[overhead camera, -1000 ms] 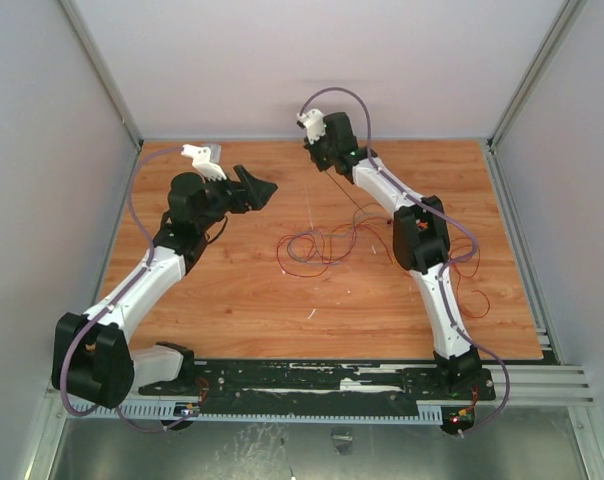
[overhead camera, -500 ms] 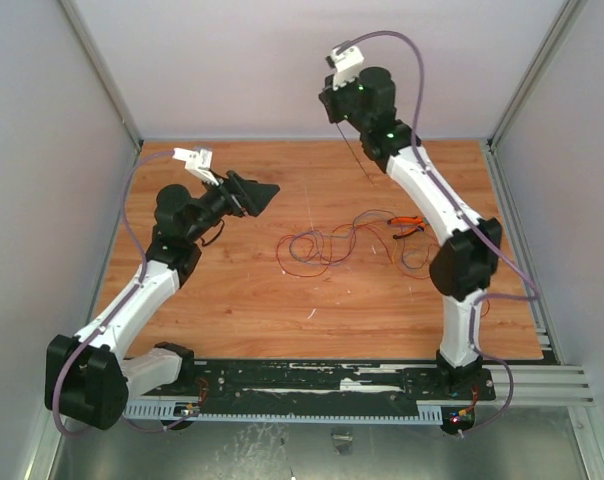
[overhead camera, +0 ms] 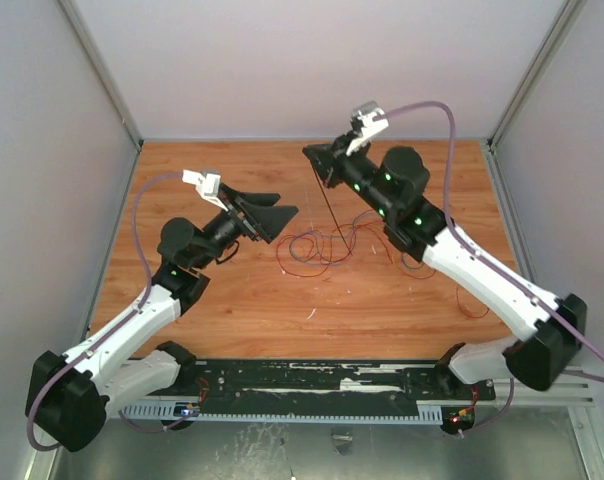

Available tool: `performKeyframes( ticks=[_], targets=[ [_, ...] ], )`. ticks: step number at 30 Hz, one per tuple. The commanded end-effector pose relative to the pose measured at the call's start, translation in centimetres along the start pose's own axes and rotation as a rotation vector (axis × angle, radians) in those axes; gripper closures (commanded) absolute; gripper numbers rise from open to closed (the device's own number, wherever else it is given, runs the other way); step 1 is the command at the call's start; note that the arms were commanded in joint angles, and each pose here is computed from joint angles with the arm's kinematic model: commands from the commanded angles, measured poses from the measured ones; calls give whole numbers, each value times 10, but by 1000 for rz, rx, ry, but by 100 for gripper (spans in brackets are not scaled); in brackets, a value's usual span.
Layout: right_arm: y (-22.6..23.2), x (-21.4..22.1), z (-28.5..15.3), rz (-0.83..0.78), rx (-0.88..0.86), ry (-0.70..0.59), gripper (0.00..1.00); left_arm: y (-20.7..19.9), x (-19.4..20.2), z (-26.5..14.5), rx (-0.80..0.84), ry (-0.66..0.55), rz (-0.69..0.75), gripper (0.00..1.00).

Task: Zip-tie the wires
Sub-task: Pick up the ribbon at the center of the board.

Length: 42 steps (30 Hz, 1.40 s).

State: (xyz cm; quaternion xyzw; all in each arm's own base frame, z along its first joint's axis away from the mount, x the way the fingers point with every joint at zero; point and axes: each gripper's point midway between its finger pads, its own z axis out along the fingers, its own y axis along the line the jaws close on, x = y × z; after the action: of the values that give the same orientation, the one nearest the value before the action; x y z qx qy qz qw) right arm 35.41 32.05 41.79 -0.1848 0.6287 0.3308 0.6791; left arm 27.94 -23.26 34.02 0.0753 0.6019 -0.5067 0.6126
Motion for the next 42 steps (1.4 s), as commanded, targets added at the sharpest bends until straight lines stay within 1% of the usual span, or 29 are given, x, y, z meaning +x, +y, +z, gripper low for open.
performKeyframes(
  ticks=[1, 3, 7, 8, 10, 17, 19, 22, 25, 34, 36, 39, 42],
  targets=[
    [22, -33, -39, 155, -6, -136, 100, -24, -11, 2, 43, -94, -1, 8],
    [31, -29, -54, 200, -18, -143, 100, -31, -6, 4, 58, -95, -12, 9],
    [39, -19, -74, 239, -12, -137, 100, -51, 1, 8, 116, -91, -31, 16],
    [39, -17, -77, 242, -6, -131, 100, -49, 11, 13, 114, -66, -40, 18],
    [42, -13, -82, 253, -2, -129, 100, -54, 17, 18, 127, -49, -46, 21],
    [44, -2, -86, 242, 38, -115, 100, -66, 24, 27, 133, -39, -28, 30],
    [45, 0, -85, 237, 37, -111, 100, -68, 25, 28, 137, -37, -28, 36],
    [45, 5, -82, 225, 51, -103, 100, -70, 26, 31, 140, -36, -25, 41],
    [46, 10, -80, 216, 52, -91, 100, -70, 26, 34, 138, -37, -24, 49],
    [45, 16, -77, 201, 67, -80, 100, -70, 27, 38, 131, -34, -6, 81],
    [43, 17, -76, 196, 74, -75, 100, -70, 27, 38, 129, -31, -1, 86],
    [42, 19, -75, 192, 82, -68, 100, -68, 28, 38, 124, -29, 1, 93],
    [41, 20, -75, 187, 88, -61, 100, -68, 27, 38, 123, -31, 3, 96]
  ],
)
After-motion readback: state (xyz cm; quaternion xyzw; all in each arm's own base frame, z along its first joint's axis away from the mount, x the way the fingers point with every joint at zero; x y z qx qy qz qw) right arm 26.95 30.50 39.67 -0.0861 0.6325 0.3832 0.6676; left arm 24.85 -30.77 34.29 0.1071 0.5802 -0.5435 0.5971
